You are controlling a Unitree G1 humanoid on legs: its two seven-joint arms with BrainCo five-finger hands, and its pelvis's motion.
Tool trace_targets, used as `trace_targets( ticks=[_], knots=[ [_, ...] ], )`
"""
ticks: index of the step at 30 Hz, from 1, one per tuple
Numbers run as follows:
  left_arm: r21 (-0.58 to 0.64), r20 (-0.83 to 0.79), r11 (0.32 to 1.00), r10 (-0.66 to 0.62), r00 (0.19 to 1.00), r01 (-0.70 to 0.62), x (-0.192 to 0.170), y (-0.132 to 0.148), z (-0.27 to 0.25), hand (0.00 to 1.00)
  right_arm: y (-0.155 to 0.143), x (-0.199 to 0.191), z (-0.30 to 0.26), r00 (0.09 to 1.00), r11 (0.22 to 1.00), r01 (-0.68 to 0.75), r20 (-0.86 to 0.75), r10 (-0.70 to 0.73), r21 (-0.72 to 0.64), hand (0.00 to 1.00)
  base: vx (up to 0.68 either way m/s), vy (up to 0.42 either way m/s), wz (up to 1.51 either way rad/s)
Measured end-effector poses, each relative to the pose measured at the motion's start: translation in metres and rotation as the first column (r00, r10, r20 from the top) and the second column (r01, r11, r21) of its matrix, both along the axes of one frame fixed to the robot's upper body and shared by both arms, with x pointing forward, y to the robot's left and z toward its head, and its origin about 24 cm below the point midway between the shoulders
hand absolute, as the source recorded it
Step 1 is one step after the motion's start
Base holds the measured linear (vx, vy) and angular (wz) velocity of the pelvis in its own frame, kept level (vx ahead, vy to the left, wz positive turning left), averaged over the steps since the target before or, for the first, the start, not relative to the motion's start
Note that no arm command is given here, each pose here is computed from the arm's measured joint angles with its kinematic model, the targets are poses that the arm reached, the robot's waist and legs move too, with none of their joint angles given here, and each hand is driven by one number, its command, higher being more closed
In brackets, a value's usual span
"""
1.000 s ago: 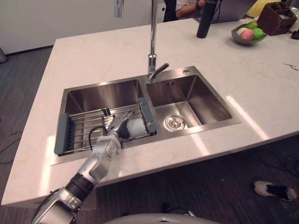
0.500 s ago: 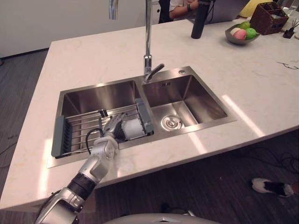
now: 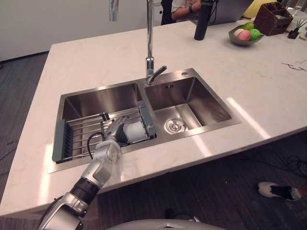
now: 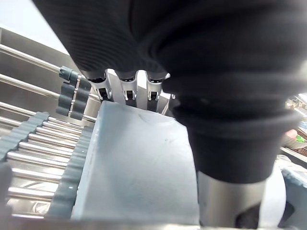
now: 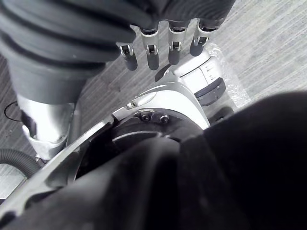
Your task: Walk over to the sink, pick up the cup, carry it to the dishwasher, place the cup inside the dishwasher, then close the dishwasher door
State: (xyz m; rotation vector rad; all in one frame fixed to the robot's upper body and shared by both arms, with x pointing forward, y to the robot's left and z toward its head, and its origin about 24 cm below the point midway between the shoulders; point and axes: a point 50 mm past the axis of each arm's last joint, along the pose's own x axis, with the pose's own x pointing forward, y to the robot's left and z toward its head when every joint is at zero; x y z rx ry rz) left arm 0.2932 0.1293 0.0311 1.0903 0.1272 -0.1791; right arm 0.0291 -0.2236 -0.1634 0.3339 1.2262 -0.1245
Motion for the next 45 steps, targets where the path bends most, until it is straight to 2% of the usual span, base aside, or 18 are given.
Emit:
trace_targets(
  ticks=[9,16,26,33,41,45],
  knots=[
    [-0.033,-0.017,0.999,0.027,0.999,-0.028,0.0007,0.0028,-0.0007,0.00,0.0001,-0.0009,-0.0001,1.000,1.000,0.011,-0.002,-0.011,0.004,0.00,-0.01,-0.006,-0.03],
    [-0.119,-0.027,0.991,0.058,0.998,-0.061,0.0048,0.0059,0.0031,0.00,0.0005,-0.0016,-0.0002,1.000,1.000,0.020,-0.002,-0.020,0.009,0.00,0.00,0.000,0.00],
    [-0.166,-0.080,0.981,0.083,0.993,-0.095,0.0059,0.0091,0.0015,0.00,0.0010,-0.0033,-0.0003,1.000,1.000,0.024,-0.013,-0.024,0.016,0.00,0.00,0.000,0.00],
    [-0.144,-0.088,0.986,0.071,0.994,-0.083,0.0058,0.0090,0.0012,0.00,0.0010,-0.0039,0.0001,1.000,1.000,0.024,-0.014,-0.024,0.017,0.00,0.00,0.000,0.00],
    [-0.013,-0.023,0.999,0.032,0.999,-0.032,0.0065,0.0065,0.0055,0.00,0.0017,-0.0045,0.0008,1.000,1.000,0.015,-0.008,-0.015,0.010,0.00,0.00,0.000,0.00],
    [0.007,-0.002,1.000,0.027,1.000,-0.027,0.0060,0.0044,0.0059,0.00,0.0019,-0.0042,0.0008,1.000,1.000,0.006,-0.011,-0.006,0.006,0.00,0.00,0.000,0.00]
  ],
)
